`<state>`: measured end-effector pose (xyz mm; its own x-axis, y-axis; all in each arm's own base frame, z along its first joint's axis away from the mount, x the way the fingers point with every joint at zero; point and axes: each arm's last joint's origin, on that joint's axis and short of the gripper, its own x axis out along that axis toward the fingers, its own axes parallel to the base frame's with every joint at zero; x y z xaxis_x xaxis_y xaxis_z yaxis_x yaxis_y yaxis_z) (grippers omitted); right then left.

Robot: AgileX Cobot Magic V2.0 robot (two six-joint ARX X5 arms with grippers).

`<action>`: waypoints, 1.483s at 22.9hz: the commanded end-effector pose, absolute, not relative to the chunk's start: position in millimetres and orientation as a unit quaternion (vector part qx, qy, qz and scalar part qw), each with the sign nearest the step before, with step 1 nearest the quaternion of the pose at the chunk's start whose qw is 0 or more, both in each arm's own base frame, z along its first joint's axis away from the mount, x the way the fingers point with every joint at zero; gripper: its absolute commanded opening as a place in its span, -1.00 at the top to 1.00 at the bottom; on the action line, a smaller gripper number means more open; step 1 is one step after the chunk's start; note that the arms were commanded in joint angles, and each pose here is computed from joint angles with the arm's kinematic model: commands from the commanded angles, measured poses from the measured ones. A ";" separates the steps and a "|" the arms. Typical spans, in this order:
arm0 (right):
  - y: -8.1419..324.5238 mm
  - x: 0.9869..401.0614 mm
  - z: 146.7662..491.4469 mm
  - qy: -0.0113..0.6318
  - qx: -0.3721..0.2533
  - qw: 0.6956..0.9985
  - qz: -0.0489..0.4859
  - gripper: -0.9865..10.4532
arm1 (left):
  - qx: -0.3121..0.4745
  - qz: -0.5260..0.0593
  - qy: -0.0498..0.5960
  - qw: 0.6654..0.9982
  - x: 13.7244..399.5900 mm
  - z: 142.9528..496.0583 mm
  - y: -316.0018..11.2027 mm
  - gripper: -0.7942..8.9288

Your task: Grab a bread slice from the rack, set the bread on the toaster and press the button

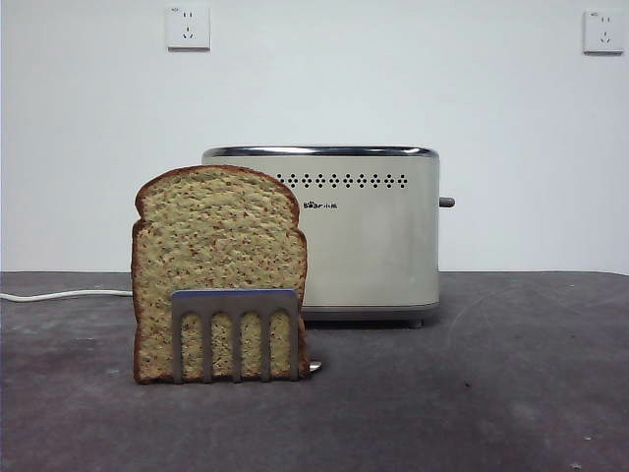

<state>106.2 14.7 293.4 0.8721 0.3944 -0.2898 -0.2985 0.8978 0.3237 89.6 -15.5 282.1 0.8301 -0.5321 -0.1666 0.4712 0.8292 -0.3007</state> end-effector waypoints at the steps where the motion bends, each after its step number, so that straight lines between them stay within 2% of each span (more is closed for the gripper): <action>1: 16.4 109.7 313.6 0.198 0.077 0.953 0.214 0.85 | -0.060 -0.304 0.133 0.942 94.0 297.2 -17.0 0.85; 9: 21.7 114.4 352.4 0.291 -0.003 0.916 0.277 0.85 | -0.001 -0.363 0.196 0.911 101.5 330.1 -19.8 0.85; 15: 23.6 116.5 354.7 0.305 -0.012 0.908 0.286 0.85 | 0.023 -0.388 0.204 0.898 99.9 337.7 -24.4 0.83; 16: 23.5 116.5 354.7 0.305 -0.012 0.908 0.286 0.85 | 0.024 -0.392 0.204 0.897 99.7 337.6 -25.2 0.67; 17: 23.5 116.5 354.7 0.305 -0.012 0.908 0.286 0.85 | 0.025 -0.394 0.204 0.896 99.5 337.7 -26.0 0.30; 18: 23.5 116.5 354.8 0.305 -0.012 0.908 0.286 0.85 | 0.028 -0.398 0.201 0.895 99.6 338.2 -27.0 -0.15; 19: 23.5 116.4 354.6 0.306 -0.012 0.908 0.286 0.85 | 0.033 -0.405 0.194 0.893 99.8 339.1 -28.4 -0.38; 22: 23.5 116.1 354.3 0.308 -0.011 0.907 0.287 0.85 | 0.063 -0.436 0.174 0.881 101.1 342.2 -34.8 -0.39; 27: 23.5 116.1 354.3 0.308 -0.011 0.907 0.287 0.85 | 0.117 -0.477 0.189 0.850 121.8 359.4 -55.5 -0.39; 31: 23.6 116.1 354.3 0.308 -0.011 0.907 0.287 0.85 | 0.190 -0.499 0.220 0.816 148.4 367.8 -87.0 -0.39; 34: 23.6 116.1 354.3 0.308 -0.011 0.907 0.287 0.85 | 0.250 -0.514 0.242 0.784 166.8 360.8 -117.6 -0.39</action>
